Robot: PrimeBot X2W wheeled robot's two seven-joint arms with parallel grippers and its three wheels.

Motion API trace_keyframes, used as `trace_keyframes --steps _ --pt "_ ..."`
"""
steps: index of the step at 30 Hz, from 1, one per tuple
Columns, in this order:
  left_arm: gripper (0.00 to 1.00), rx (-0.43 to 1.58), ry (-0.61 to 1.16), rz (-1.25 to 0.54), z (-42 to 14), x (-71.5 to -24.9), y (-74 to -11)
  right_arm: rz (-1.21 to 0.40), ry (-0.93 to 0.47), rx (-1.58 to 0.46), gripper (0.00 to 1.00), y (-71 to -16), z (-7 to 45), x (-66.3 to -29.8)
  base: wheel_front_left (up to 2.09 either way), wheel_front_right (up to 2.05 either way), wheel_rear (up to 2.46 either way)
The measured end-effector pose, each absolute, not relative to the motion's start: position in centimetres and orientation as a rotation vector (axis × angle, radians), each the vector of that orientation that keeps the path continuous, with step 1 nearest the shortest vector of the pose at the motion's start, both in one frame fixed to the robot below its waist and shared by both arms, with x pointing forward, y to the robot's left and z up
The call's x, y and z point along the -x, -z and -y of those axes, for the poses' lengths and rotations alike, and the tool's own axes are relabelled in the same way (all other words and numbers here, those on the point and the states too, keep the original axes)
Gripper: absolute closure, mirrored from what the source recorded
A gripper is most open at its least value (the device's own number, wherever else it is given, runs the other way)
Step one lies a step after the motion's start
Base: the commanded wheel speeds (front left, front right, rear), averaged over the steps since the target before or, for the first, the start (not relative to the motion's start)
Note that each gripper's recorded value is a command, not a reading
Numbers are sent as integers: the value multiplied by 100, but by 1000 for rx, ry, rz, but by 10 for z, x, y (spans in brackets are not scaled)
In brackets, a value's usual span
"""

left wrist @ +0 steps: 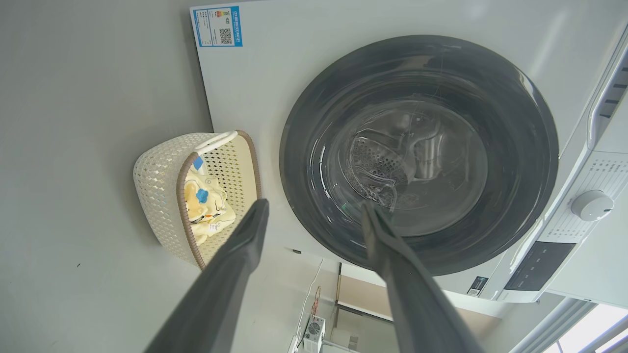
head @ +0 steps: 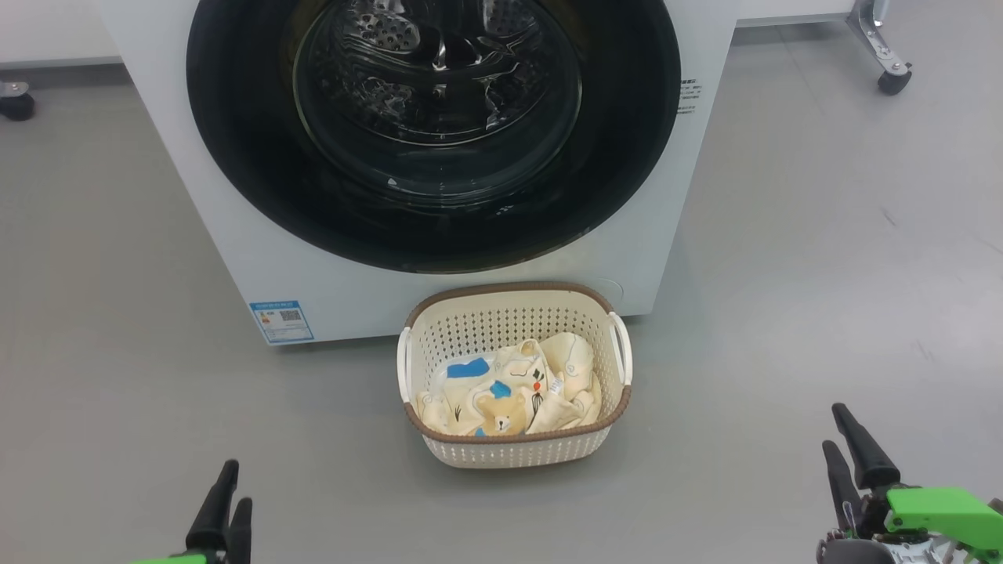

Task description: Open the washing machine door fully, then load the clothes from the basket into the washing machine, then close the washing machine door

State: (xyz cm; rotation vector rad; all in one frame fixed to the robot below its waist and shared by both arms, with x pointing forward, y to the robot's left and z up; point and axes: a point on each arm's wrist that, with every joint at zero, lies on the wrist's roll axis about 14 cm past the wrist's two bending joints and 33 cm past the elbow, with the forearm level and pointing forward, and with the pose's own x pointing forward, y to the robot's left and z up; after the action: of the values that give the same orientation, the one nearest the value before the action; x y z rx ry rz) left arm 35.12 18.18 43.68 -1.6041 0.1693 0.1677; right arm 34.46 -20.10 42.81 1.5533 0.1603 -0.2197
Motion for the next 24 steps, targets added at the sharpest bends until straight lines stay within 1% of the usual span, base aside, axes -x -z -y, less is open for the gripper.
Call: trace_keyframes --steps 7,17,24 --pt "0 1601 -177 -149 -185 -352 -439 -150 221 -1526 0 -430 202 -346 0 0 0" --pt "0 1573 -176 -99 -191 -358 -449 -114 198 -1469 0 -443 202 -358 0 0 0" --pt "0 1561 -152 -46 -194 -362 -465 -101 192 -1376 0 -447 205 -361 0 0 0"
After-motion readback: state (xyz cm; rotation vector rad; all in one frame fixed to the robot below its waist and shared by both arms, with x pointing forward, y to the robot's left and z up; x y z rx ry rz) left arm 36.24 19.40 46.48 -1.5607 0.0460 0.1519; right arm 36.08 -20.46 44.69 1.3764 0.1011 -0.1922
